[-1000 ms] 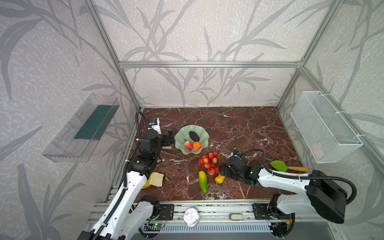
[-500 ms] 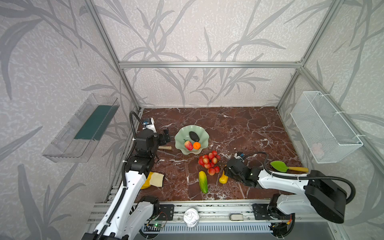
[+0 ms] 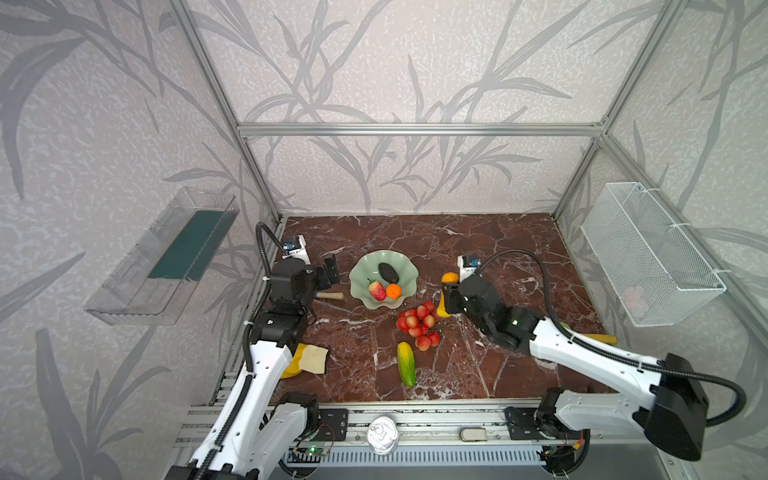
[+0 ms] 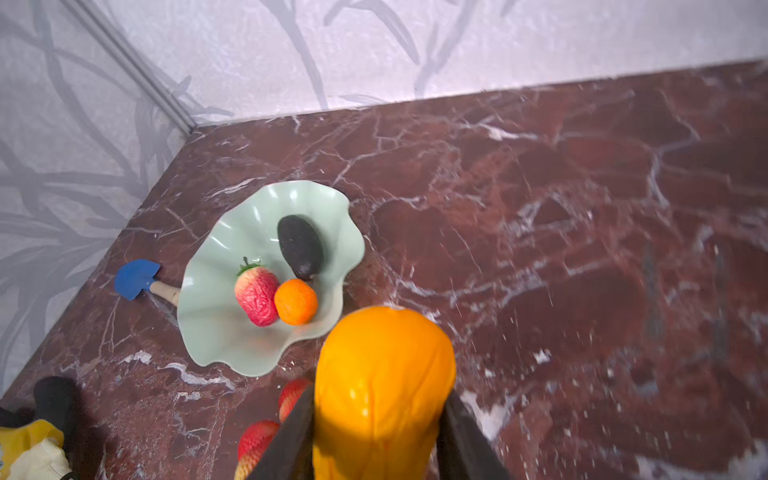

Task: Place and organize the fake fruits in the fruit bowl
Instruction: 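Grasp the yellow squash with the right gripper, then place the squash in the bowl with the right gripper and release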

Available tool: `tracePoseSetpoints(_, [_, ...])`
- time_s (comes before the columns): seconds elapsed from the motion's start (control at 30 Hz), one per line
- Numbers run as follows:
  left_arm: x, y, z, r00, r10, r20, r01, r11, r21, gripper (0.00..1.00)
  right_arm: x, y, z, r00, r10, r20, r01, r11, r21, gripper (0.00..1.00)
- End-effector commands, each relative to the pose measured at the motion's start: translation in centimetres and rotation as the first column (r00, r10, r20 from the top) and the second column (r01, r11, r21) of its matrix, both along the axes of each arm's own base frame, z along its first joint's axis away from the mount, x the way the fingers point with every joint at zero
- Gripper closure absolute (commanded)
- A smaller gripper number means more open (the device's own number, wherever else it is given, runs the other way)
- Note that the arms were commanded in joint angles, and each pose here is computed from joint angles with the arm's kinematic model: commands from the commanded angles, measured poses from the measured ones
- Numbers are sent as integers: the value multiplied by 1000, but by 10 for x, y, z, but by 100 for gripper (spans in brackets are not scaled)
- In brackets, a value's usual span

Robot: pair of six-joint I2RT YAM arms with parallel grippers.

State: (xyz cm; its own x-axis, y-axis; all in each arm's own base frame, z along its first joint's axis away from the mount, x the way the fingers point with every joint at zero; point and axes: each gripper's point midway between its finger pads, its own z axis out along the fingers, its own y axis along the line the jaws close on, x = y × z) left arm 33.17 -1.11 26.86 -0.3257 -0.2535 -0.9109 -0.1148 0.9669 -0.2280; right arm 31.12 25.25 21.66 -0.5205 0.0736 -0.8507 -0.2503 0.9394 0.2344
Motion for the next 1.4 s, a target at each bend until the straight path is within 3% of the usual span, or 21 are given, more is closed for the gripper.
tracePoseSetpoints(0.0, [0,5,0,1000,20,6,-20,1000,0,6,26,38,12,981,188,49,-183,979,-91,65])
tracePoseSetpoints(0.1, [0,6,0,1000,24,6,-24,1000,-2,6,50,69,4,961,275,10,-274,961,-32,65])
tracePoseSetpoints(0.2, [0,6,1,1000,22,8,-22,1000,-6,6,76,92,1,947,322,2,-321,946,-46,65])
tracePoseSetpoints(0.53, [-3,9,1,999,31,7,-31,1000,0,6,123,132,-93,927,338,-164,-357,928,-105,62])
tracePoseSetpoints(0.6, [-2,8,1,999,31,9,-31,1000,-4,6,127,133,-104,926,332,-183,-353,930,-102,59])
tracePoseSetpoints(0.73, [-2,8,0,1000,29,7,-29,1000,-7,6,132,132,-115,924,322,-207,-350,929,-119,43])
tracePoseSetpoints(0.93, [-3,5,-6,1000,19,-16,-20,999,-28,6,137,123,-62,941,317,-118,-328,940,-90,26])
tracePoseSetpoints(1.1, [-5,-18,-15,994,-94,-62,87,990,-111,10,123,87,-1,962,272,13,-271,961,-55,11])
tracePoseSetpoints(1.23, [-15,-58,-43,947,-277,-162,222,930,-291,21,93,41,15,972,229,41,-228,973,-42,0])
tracePoseSetpoints(1.37, [-40,-101,-73,871,-413,-267,294,873,-389,27,66,-4,1,984,177,6,-177,982,-62,1])
